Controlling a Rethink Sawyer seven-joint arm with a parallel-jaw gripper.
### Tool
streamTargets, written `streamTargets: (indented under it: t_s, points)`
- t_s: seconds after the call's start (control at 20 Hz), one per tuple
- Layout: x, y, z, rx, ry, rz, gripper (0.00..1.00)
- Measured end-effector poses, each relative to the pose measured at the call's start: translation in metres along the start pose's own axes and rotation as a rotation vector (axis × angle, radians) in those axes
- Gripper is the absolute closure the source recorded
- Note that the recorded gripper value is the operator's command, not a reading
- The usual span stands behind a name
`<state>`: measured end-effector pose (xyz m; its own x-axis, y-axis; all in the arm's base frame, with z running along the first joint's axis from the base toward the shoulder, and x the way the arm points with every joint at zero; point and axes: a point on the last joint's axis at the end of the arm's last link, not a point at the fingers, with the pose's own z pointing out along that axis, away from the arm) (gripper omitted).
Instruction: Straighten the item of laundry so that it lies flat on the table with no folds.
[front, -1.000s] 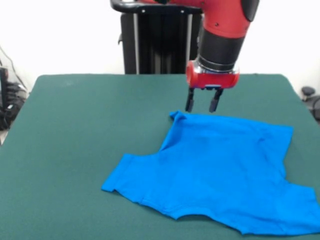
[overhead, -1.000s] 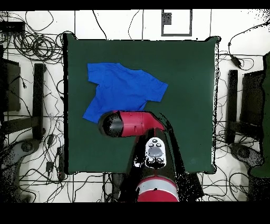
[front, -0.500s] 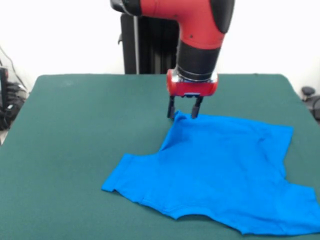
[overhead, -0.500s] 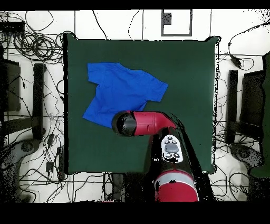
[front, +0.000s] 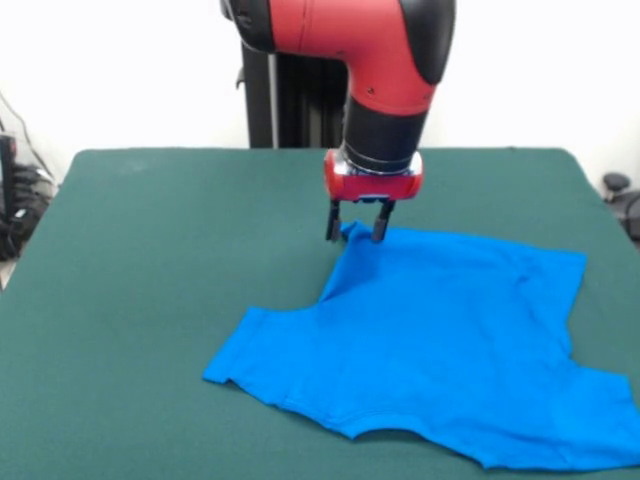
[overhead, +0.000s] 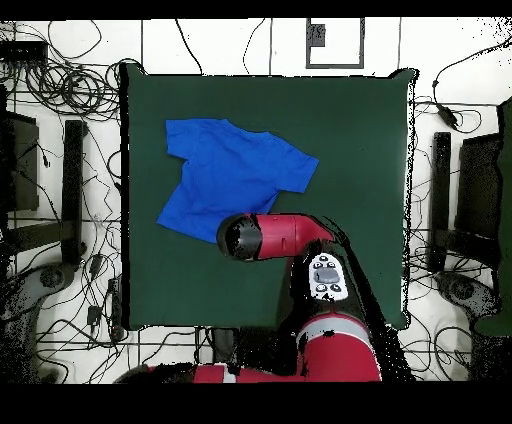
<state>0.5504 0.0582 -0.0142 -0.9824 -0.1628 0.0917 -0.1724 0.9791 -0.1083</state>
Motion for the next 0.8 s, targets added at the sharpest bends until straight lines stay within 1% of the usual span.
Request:
streamTargets:
  t_s: [0.05,0.35,0.45,0.8]
  points:
    - [0.003,0.001,0.005,0.004,0.001,-0.014,0.0]
    - [0.007,0.002,0.017,0.008,0.002,-0.036,0.0]
    - [0.008,0.003,0.025,0.008,0.008,-0.043,0.0]
    - [0.006,0.003,0.027,0.009,0.005,-0.044,0.0]
